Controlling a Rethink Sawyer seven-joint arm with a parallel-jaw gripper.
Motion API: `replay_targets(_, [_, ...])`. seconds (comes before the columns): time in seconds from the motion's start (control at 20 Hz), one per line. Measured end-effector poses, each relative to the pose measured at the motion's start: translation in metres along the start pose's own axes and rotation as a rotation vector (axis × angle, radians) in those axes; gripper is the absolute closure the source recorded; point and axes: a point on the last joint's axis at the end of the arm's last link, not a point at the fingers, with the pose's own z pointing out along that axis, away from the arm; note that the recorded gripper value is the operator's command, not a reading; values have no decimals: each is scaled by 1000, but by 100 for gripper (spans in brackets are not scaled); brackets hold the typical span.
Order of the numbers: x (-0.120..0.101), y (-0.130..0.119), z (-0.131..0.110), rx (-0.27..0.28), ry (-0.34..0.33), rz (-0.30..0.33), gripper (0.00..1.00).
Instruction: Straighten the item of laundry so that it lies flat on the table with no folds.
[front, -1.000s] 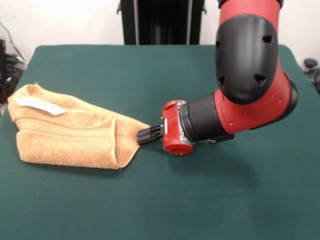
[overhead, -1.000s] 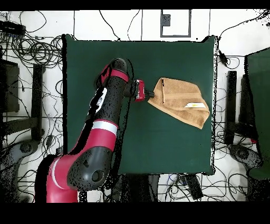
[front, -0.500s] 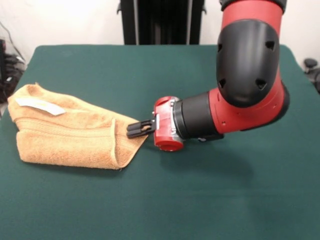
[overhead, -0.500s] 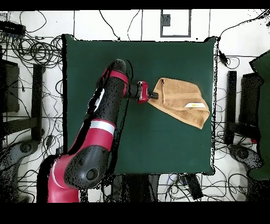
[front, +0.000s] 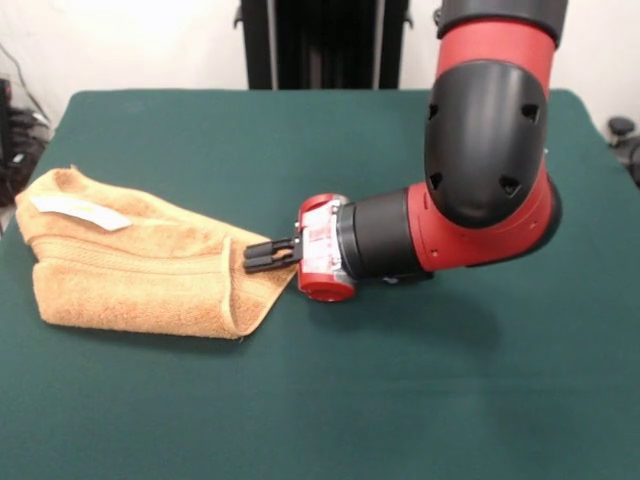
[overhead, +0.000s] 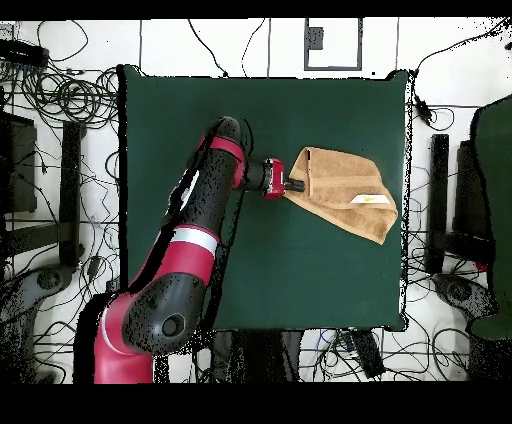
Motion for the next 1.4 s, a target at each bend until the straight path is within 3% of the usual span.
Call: replay_targets(1.4, [-3,0,15,20,7,4,100])
